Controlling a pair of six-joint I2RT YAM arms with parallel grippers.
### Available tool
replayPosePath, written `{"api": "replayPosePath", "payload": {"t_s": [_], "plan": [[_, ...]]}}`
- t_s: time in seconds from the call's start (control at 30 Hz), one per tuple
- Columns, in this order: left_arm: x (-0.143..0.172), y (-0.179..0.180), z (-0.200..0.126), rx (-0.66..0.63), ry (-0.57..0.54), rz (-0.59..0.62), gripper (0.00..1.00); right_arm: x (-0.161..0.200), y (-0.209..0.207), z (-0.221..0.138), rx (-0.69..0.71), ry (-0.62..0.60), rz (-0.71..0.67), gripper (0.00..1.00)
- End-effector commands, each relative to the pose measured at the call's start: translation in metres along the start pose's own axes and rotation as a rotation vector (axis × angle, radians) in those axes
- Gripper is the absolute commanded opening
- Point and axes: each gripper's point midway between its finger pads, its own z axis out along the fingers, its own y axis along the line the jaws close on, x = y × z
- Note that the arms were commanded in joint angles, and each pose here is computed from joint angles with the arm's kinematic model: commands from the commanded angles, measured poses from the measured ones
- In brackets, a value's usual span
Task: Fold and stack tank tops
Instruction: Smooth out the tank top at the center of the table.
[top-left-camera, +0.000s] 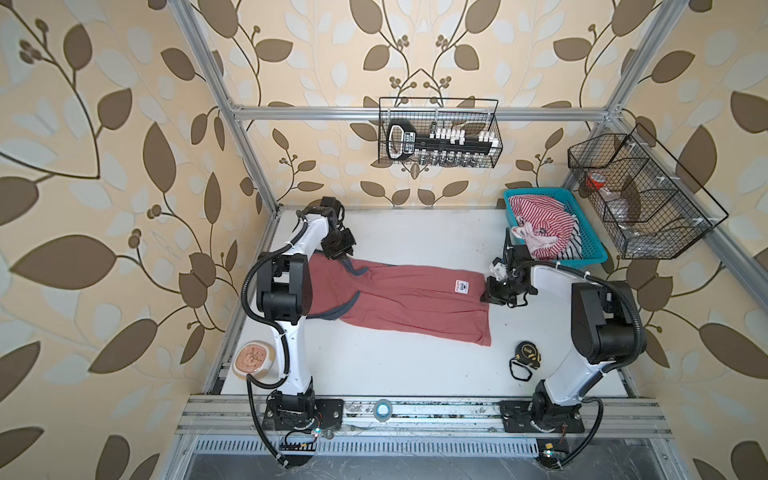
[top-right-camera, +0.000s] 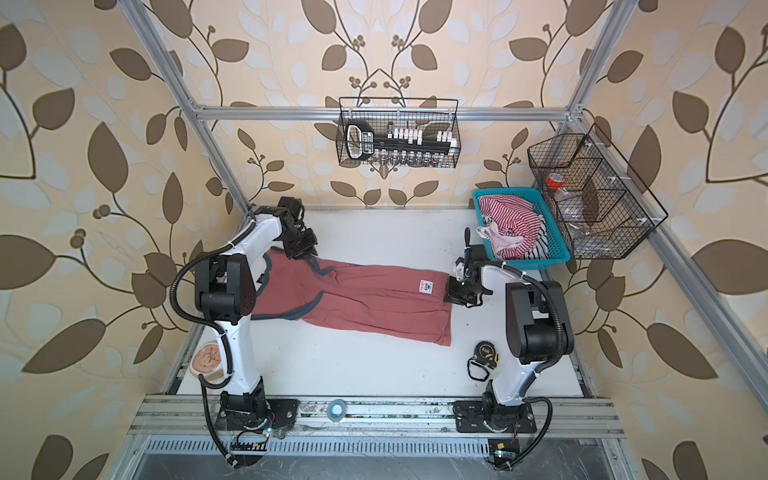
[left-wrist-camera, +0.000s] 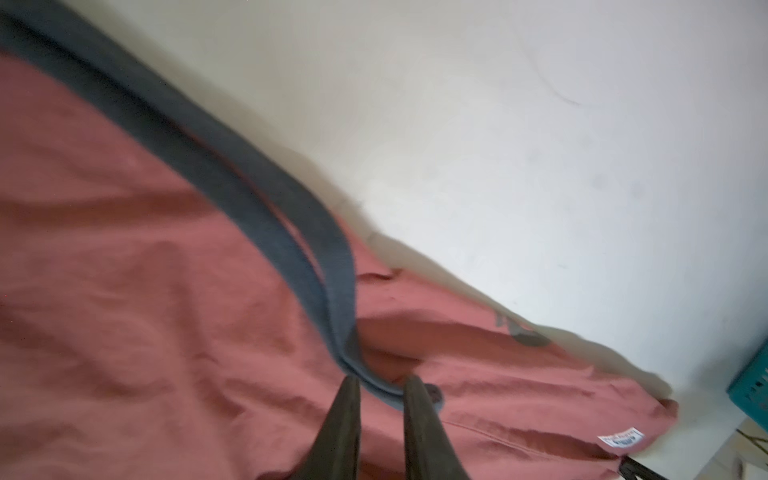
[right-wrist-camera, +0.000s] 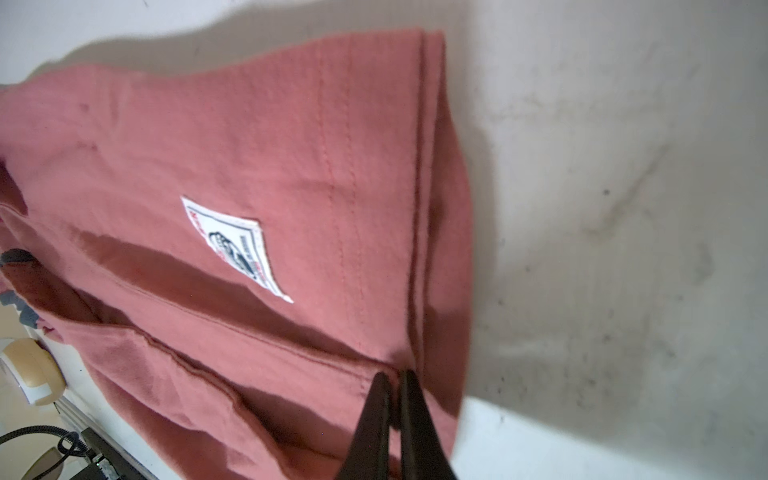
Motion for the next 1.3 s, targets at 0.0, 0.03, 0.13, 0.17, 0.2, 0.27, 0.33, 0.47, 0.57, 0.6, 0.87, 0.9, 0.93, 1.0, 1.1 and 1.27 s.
{"api": "replayPosePath", "payload": {"t_s": [0.0, 0.03, 0.13, 0.17, 0.2, 0.27, 0.33, 0.47, 0.57, 0.6, 0.87, 0.9, 0.93, 1.0, 1.1, 1.27], "plan": [[0.011, -0.047, 0.007, 0.065, 0.038, 0.092, 0.22, 0.002, 0.002, -0.009, 0.019, -0.004, -0.022, 0.15], [0.014, -0.05, 0.014, 0.06, 0.06, 0.104, 0.21, 0.002, 0.002, -0.01, 0.018, -0.005, -0.023, 0.16], [0.024, -0.054, 0.029, 0.062, 0.116, 0.115, 0.2, 0.004, 0.002, -0.01, 0.021, -0.002, -0.024, 0.18], [0.027, -0.05, 0.032, 0.051, 0.127, 0.115, 0.2, 0.004, 0.002, -0.011, 0.022, -0.002, -0.026, 0.18], [0.03, -0.047, 0.033, 0.043, 0.134, 0.116, 0.2, 0.004, 0.002, -0.011, 0.024, -0.001, -0.025, 0.18], [0.038, -0.037, 0.036, 0.013, 0.15, 0.12, 0.19, 0.006, 0.0, -0.01, 0.025, 0.002, -0.024, 0.19], [0.046, -0.028, 0.039, -0.006, 0.166, 0.116, 0.19, 0.006, 0.0, -0.009, 0.026, 0.003, -0.023, 0.2], [0.061, -0.008, 0.045, -0.056, 0.189, 0.094, 0.18, 0.007, 0.0, -0.009, 0.028, 0.004, -0.022, 0.21], [0.066, 0.003, 0.046, -0.082, 0.196, 0.071, 0.18, 0.007, 0.0, -0.011, 0.025, 0.003, -0.026, 0.21], [0.067, 0.005, 0.045, -0.084, 0.195, 0.066, 0.18, 0.007, 0.001, -0.011, 0.025, 0.002, -0.026, 0.21], [0.064, 0.013, 0.031, -0.094, 0.168, 0.047, 0.18, 0.009, -0.001, -0.014, 0.034, -0.001, -0.027, 0.22], [0.065, 0.015, 0.03, -0.097, 0.168, 0.047, 0.18, 0.01, -0.002, -0.015, 0.035, 0.001, -0.025, 0.23], [0.066, 0.016, 0.029, -0.099, 0.169, 0.044, 0.18, 0.01, -0.002, -0.015, 0.036, 0.003, -0.024, 0.23], [0.068, 0.019, 0.029, -0.104, 0.174, 0.041, 0.19, 0.01, -0.003, -0.016, 0.042, 0.001, -0.022, 0.23], [0.072, 0.022, 0.029, -0.105, 0.178, 0.038, 0.2, 0.009, -0.006, -0.021, 0.054, -0.008, -0.019, 0.23], [0.079, 0.035, 0.029, -0.123, 0.188, 0.024, 0.2, 0.005, -0.008, -0.034, 0.071, -0.035, -0.018, 0.24]]}}
